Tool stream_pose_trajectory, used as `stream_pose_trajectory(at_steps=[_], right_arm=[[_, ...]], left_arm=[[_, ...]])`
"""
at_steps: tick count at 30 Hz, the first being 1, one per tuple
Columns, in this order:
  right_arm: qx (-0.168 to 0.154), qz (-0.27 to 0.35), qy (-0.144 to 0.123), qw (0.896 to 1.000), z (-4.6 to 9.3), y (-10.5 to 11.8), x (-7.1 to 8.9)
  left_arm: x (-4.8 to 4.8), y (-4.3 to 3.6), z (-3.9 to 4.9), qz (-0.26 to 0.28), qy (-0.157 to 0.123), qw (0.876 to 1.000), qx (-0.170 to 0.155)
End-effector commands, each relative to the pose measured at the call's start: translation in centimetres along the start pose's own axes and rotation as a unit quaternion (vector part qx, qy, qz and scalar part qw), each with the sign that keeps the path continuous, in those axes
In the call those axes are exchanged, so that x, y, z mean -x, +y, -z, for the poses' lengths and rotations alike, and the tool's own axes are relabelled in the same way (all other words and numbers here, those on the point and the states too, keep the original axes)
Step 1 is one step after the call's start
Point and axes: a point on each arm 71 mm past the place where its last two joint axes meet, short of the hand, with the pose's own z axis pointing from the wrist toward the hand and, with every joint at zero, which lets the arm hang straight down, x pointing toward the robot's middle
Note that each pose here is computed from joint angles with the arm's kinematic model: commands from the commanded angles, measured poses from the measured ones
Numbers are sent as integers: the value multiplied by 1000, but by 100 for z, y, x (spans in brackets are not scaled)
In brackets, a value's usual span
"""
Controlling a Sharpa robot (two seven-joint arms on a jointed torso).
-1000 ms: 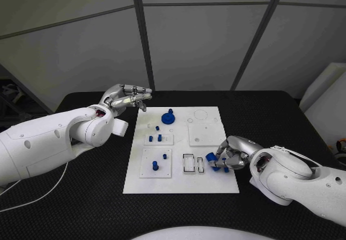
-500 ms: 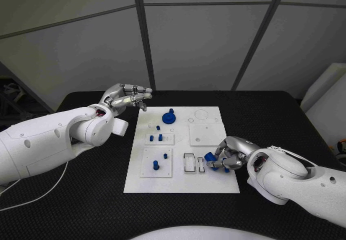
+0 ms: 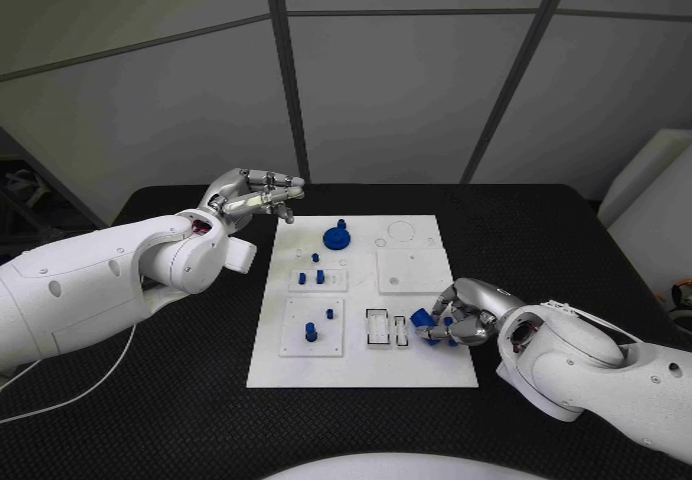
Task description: Assemble the parts on the task board
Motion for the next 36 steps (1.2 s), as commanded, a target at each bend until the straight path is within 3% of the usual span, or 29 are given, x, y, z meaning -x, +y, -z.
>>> stream_pose_trajectory(at_steps=[1, 11, 20, 36], right_arm=[[3, -31, -16, 999, 43, 58, 30], [23, -52, -23, 998, 102, 206, 29], [33, -54, 6, 998, -3, 357, -77], [32, -47, 28, 998, -139, 492, -181]], left_arm=[[-16, -18, -11, 4, 5, 1000, -8], [-18, -13, -18, 4, 5, 1000, -7], [-30, -14, -18, 4, 6, 1000, -7], [-36, -18, -21, 4, 5, 1000, -9]])
